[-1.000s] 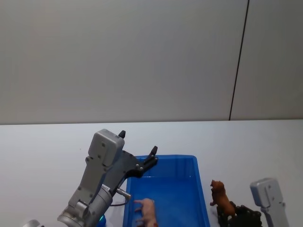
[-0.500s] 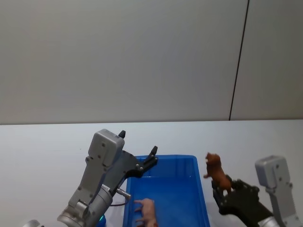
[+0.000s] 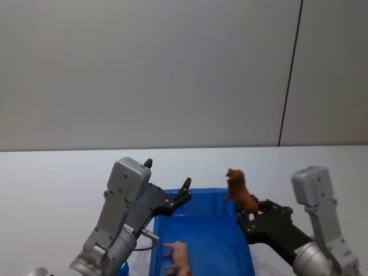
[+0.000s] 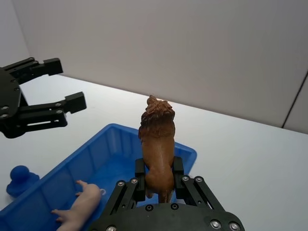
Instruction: Pick up the two dolls from the table and place them into the box.
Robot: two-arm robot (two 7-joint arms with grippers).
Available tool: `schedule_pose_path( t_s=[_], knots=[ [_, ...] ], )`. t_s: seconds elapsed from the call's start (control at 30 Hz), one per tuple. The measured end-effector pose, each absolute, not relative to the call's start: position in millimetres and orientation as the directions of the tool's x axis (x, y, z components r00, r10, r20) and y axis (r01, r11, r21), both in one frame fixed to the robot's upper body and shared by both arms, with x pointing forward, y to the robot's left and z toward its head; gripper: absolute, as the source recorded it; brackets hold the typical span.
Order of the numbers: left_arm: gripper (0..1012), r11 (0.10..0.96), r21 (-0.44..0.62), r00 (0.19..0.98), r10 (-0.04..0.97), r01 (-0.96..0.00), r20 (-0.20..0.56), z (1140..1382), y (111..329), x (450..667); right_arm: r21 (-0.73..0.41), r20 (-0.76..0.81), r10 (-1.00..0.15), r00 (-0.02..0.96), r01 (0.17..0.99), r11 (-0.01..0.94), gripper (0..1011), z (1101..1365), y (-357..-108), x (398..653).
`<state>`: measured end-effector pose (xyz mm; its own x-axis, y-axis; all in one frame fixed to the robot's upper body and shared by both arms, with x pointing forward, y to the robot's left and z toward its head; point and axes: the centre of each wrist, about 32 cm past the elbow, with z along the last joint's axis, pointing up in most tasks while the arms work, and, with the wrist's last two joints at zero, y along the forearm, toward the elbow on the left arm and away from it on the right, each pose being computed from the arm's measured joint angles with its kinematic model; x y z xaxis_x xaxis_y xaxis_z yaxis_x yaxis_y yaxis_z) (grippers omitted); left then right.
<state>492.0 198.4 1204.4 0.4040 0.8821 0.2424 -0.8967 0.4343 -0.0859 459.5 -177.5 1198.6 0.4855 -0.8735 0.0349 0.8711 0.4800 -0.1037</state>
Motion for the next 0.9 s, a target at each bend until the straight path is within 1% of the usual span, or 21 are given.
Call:
schedule_pose_path(
  t_s=[0.1,0.2,0.37,0.5,0.53,0.57,0.6,0.63,0.67,0.73,0.77,0.8,0.83,0.9],
  knots=[
    [1002,0.434,-0.086,0.404,0.882,-0.897,0.242,1204.4,198.4,492.0,-0.117,0.028,-0.861,0.508,0.857,0.502,316,1197.9,-173.4,464.1],
    [1001,0.434,-0.086,0.404,0.882,-0.897,0.242,1204.4,198.4,492.0,-0.129,0.022,-0.852,0.523,0.847,0.516,368,1196.2,-170.4,467.5],
    [1001,0.434,-0.086,0.404,0.882,-0.897,0.242,1204.4,198.4,492.0,-0.158,0.013,-0.835,0.551,0.825,0.542,539,1191.2,-164.6,474.1],
    [1002,0.434,-0.086,0.404,0.882,-0.897,0.242,1204.4,198.4,492.0,-0.173,0.010,-0.830,0.558,0.819,0.548,642,1188.0,-162.2,477.9],
    [1001,0.434,-0.086,0.404,0.882,-0.897,0.243,1204.4,198.4,492.0,-0.177,0.010,-0.830,0.558,0.818,0.548,705,1187.0,-161.8,478.9],
    [1001,0.434,-0.086,0.404,0.882,-0.897,0.242,1204.4,198.4,492.0,-0.179,0.011,-0.830,0.558,0.818,0.547,722,1186.4,-161.7,479.3],
    [1002,0.434,-0.086,0.404,0.882,-0.897,0.242,1204.4,198.4,492.0,-0.182,0.012,-0.831,0.556,0.818,0.545,779,1185.6,-161.7,480.1],
    [1001,0.434,-0.086,0.404,0.882,-0.897,0.242,1204.4,198.4,492.0,-0.184,0.013,-0.832,0.555,0.819,0.544,779,1185.1,-161.7,480.4],
    [1002,0.434,-0.086,0.404,0.882,-0.897,0.242,1204.4,198.4,492.0,-0.185,0.014,-0.833,0.553,0.820,0.541,814,1184.7,-161.8,480.5],
    [1001,0.434,-0.086,0.404,0.882,-0.897,0.242,1204.4,198.4,492.0,-0.186,0.016,-0.838,0.546,0.825,0.534,850,1184.1,-162.4,480.8],
    [1002,0.434,-0.086,0.404,0.882,-0.897,0.242,1204.4,198.4,492.0,-0.184,0.019,-0.843,0.537,0.831,0.525,902,1183.9,-163.2,481.0],
    [1002,0.434,-0.086,0.404,0.882,-0.897,0.242,1204.4,198.4,492.0,-0.184,0.020,-0.845,0.534,0.833,0.522,914,1183.8,-163.6,480.9],
    [1001,0.434,-0.086,0.404,0.882,-0.897,0.242,1204.4,198.4,492.0,-0.182,0.023,-0.853,0.522,0.841,0.509,958,1183.2,-164.9,480.7],
    [1002,0.434,-0.086,0.404,0.882,-0.897,0.242,1204.4,198.4,492.0,-0.180,0.028,-0.861,0.508,0.850,0.495,994,1182.6,-166.8,479.9]
  ],
)
